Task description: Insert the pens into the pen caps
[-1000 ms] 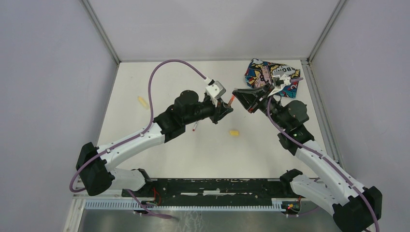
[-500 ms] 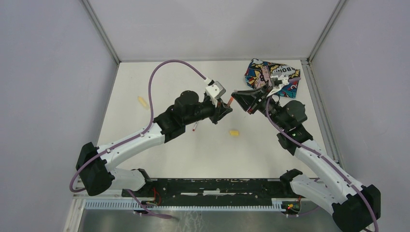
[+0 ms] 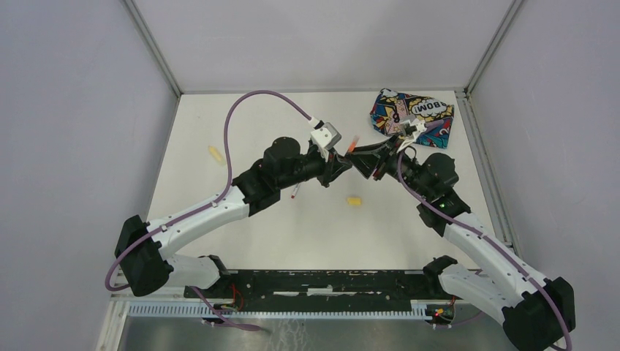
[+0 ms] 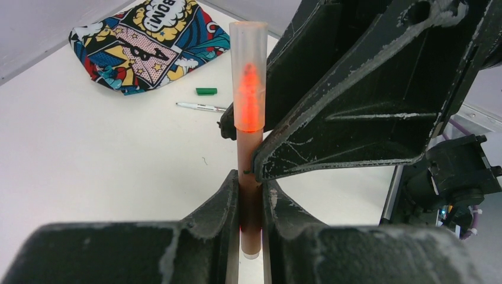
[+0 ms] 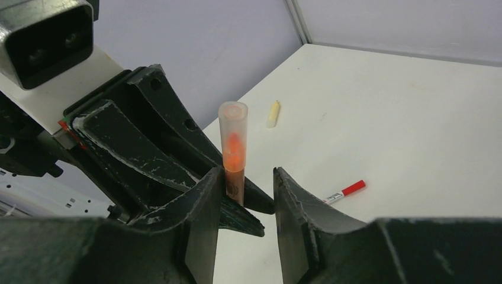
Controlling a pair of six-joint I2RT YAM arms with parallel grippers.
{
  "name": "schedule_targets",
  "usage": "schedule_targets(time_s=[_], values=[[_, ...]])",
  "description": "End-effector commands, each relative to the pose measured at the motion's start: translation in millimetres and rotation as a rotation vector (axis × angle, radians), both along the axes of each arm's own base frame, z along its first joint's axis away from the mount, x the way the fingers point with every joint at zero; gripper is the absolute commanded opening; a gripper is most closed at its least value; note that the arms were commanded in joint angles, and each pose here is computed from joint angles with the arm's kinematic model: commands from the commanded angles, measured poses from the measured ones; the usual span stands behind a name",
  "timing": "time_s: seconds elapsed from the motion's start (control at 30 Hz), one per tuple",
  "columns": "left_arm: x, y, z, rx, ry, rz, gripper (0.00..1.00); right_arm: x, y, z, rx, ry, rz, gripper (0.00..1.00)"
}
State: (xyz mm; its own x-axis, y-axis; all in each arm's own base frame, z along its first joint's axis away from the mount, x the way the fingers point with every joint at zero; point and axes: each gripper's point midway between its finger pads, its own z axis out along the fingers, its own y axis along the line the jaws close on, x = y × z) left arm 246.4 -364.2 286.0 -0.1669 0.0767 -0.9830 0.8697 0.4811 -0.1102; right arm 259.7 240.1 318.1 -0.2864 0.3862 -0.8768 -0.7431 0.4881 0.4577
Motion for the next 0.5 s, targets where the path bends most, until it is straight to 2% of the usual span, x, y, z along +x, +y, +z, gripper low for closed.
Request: schedule_targets(time_s=[0.0,0.13,0.23,0.47], values=[[1.3,1.1,27.0,-0.028,-0.12,-0.01,0.02,-1.1,-6.9,20.5,-0.039,-0.082,-0.032,0.46],[1.5,1.5,27.6,-0.029,-0.121,-0.008,0.02,4.7,-18.3,29.4,-0.076,-0.11,-0.107,0.58],[1.4,1.5,27.7,-0.029,-0.121,-0.008,0.02,7.3,-26.6,41.4,-0.065,-0.134,-0.16,0.63],[0.7,1.2,27.7,-0.03,-0.121,-0.013,0.02,10.8,-34.5,78.0,0.052,-0.182,-0.219,0.67]])
